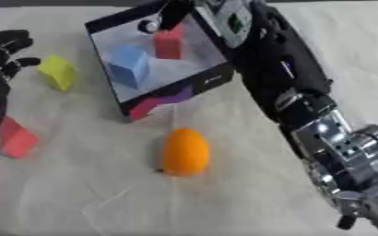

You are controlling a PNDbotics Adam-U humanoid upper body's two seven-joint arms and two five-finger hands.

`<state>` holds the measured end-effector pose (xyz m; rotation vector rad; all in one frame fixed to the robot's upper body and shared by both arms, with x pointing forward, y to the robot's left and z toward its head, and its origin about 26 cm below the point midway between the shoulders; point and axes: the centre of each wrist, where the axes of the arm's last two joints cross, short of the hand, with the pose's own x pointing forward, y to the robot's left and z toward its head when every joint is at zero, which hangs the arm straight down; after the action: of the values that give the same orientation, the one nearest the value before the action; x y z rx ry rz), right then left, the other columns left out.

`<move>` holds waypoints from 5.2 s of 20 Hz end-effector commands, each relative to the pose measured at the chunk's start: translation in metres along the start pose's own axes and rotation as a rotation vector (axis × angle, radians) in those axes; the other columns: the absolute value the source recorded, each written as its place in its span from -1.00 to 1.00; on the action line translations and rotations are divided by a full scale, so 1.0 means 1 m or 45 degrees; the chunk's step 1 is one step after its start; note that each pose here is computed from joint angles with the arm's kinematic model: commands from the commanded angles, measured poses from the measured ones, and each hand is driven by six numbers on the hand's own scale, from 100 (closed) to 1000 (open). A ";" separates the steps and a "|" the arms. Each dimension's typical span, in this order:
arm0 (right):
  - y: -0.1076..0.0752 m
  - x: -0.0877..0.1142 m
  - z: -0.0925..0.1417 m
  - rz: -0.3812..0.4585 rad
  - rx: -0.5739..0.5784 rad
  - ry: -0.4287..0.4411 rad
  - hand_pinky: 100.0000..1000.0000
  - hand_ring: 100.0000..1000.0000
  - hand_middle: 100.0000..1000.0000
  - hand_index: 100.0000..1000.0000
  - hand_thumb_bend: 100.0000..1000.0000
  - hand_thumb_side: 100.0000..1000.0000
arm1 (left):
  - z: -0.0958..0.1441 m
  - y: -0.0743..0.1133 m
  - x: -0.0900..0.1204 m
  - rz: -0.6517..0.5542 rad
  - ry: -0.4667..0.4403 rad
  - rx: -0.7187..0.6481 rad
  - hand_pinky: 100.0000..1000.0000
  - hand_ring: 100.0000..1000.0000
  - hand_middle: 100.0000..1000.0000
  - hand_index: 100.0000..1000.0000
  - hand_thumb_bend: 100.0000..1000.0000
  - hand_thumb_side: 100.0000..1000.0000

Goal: Pick up objects on the table and place them in the box.

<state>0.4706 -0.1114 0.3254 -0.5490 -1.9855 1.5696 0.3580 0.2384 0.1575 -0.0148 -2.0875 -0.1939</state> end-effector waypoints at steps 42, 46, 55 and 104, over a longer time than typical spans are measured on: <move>-0.043 0.015 0.241 -0.228 -0.520 0.084 0.54 0.58 0.51 0.68 -0.90 -0.20 | 0.005 0.034 0.013 -0.093 -0.061 0.179 0.35 0.64 0.44 0.40 -0.66 0.53; -0.052 0.040 0.230 -0.092 -0.304 0.044 0.56 0.60 0.54 0.68 -0.73 -0.09 | 0.005 0.033 0.012 -0.098 -0.050 0.162 0.35 0.64 0.44 0.40 -0.66 0.53; -0.035 0.068 0.191 -0.011 0.038 -0.052 0.58 0.62 0.56 0.68 -0.60 -0.03 | 0.008 0.033 0.007 -0.104 -0.024 0.149 0.35 0.65 0.44 0.40 -0.66 0.53; 0.088 0.049 0.123 0.023 0.672 -0.100 0.45 0.46 0.53 0.67 -0.38 0.07 | 0.016 0.036 -0.003 -0.125 0.034 0.138 0.34 0.65 0.44 0.39 -0.66 0.53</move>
<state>0.3518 -0.1512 0.2207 -0.2618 -1.5036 2.0421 0.3493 0.2720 0.1439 0.1332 -2.0488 -0.1110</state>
